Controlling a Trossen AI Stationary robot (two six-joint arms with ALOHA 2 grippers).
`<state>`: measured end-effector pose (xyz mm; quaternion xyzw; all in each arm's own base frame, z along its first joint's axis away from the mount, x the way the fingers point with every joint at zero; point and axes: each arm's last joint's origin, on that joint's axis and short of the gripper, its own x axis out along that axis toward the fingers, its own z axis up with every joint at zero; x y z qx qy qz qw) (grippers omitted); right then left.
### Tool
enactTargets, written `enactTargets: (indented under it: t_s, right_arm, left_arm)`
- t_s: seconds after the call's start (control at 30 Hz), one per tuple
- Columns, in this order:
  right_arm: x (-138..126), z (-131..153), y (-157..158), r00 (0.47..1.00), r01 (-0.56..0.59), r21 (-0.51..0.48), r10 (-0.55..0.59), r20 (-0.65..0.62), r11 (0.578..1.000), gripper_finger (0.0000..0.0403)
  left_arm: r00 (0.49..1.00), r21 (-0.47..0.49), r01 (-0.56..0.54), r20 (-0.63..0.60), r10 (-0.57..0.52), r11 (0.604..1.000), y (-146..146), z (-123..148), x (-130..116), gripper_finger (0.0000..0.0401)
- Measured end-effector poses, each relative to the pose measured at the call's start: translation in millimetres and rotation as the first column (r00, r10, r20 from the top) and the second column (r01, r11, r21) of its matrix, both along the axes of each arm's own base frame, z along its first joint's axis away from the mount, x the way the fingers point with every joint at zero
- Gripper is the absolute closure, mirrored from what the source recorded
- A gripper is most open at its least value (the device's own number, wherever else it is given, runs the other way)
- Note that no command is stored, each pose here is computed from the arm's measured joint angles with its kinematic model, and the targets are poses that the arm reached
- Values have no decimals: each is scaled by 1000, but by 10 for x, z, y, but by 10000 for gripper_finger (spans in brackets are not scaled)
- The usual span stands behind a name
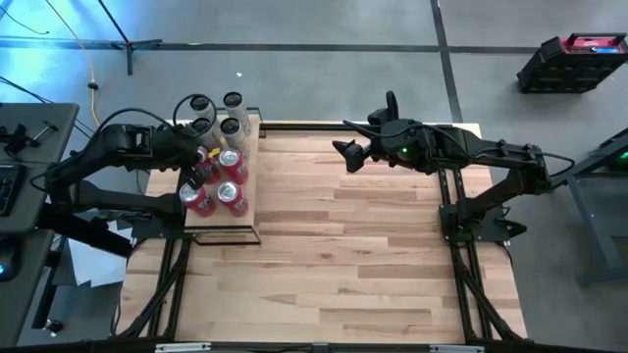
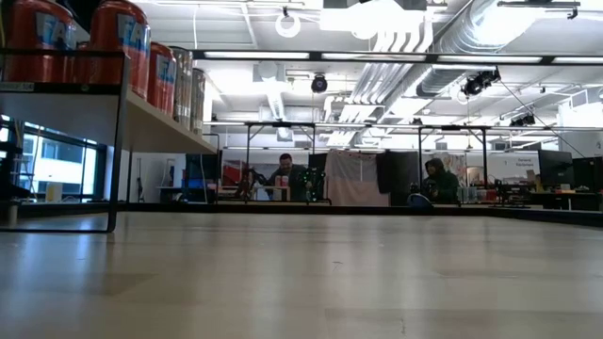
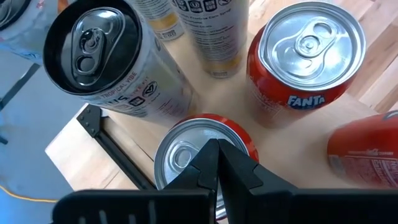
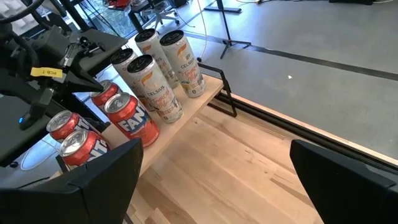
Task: Place canned beverage on shelf
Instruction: Adjust the red soda cans
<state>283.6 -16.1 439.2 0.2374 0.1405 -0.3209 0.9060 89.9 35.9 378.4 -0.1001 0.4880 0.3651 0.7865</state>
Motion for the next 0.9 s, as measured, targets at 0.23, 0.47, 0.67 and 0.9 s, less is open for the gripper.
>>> enactTargets:
  t_s: [0.23,0.47,0.67,0.9]
  right_arm:
    - [0,0,0,1000,-3,-1,3,-1,1000,11]
    - [0,0,1,1000,-4,-1,4,-1,1000,11]
    - [0,0,0,1000,-3,-1,3,-1,1000,11]
    - [-2,1,-4,1000,12,-6,-12,0,1000,11]
  left_arm:
    - [1000,-15,1,6,-1,1000,-4,-2,1,401]
    - [1000,-24,-2,11,3,1000,-6,-1,1,401]
    - [1000,-36,-6,18,7,999,-9,-2,2,401]
    - [999,-61,0,36,3,998,-21,41,-14,401]
